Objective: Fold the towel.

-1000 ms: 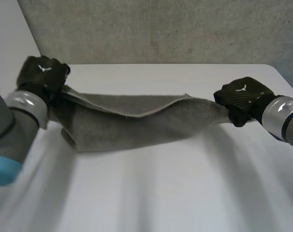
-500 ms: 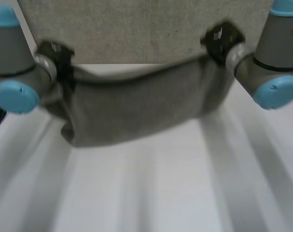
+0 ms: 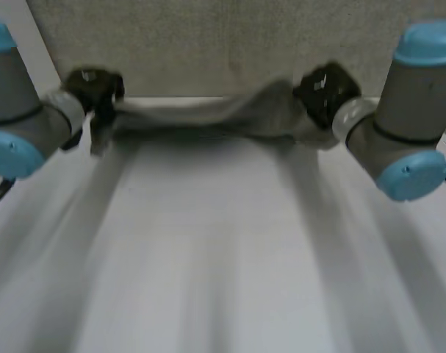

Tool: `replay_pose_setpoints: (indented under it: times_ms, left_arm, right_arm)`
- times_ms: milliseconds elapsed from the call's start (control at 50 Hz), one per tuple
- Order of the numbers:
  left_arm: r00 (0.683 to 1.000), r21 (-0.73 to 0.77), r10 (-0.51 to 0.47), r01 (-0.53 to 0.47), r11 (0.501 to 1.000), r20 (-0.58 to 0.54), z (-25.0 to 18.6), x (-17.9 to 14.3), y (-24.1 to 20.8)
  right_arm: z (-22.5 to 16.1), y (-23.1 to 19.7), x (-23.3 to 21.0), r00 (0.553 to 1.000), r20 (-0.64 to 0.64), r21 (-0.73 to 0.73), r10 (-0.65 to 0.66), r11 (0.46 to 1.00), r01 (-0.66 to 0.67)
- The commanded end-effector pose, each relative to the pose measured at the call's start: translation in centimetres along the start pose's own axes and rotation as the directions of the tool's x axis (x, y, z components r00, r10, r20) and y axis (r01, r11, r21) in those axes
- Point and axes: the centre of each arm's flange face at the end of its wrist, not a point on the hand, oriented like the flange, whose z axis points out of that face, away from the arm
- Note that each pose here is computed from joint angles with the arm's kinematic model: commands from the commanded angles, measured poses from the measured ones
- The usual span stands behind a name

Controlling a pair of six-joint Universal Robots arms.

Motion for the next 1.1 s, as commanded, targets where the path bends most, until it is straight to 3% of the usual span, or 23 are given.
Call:
replay_pose_setpoints:
  times_ms: [20, 180, 300, 400, 440, 540, 940, 1100]
  left_arm:
    - [0.987, -0.173, 0.159, -0.162, 0.972, -0.028, -2.2, -0.1, 6.9]
    - [0.982, -0.163, 0.189, -0.187, 0.969, -0.003, -6.4, -0.2, 6.8]
    - [0.975, -0.127, 0.22, -0.217, 0.968, 0.007, -8.3, 0.7, 7.1]
    - [0.944, -0.137, 0.329, -0.327, 0.935, -0.009, -8.6, 1.4, 8.7]
    - [0.912, -0.165, 0.408, -0.41, 0.897, -0.048, -8.8, 2.0, 10.2]
    - [0.881, -0.203, 0.463, -0.472, 0.858, -0.095, -8.8, 2.6, 11.9]
    - [0.88, -0.208, 0.469, -0.473, 0.856, -0.073, -10.5, 2.8, 12.8]
    - [0.895, -0.124, 0.445, -0.437, 0.891, 0.037, -12.5, 1.6, 8.5]
  right_arm:
    - [-2.5, 3.1, -2.8, 0.992, 0.127, -0.114, 0.017, 0.994, -0.003]
    - [-6.8, 2.7, -0.5, 0.99, 0.133, -0.101, 0.041, 0.994, -0.028]
    - [-8.4, 5.3, -0.7, 0.983, 0.17, -0.253, 0.067, 0.967, -0.022]
    - [-8.4, 7.2, -1.1, 0.983, 0.172, -0.316, 0.07, 0.949, -0.013]
    - [-8.3, 7.6, -1.1, 0.984, 0.163, -0.321, 0.068, 0.947, -0.013]
    - [-8.0, 8.5, -0.9, 0.987, 0.141, -0.328, 0.072, 0.944, -0.022]
    - [-9.4, 10.0, -0.7, 0.988, 0.122, -0.357, 0.091, 0.933, -0.042]
    - [-11.1, 6.7, 3.4, 0.998, 0.013, -0.255, 0.06, 0.965, -0.055]
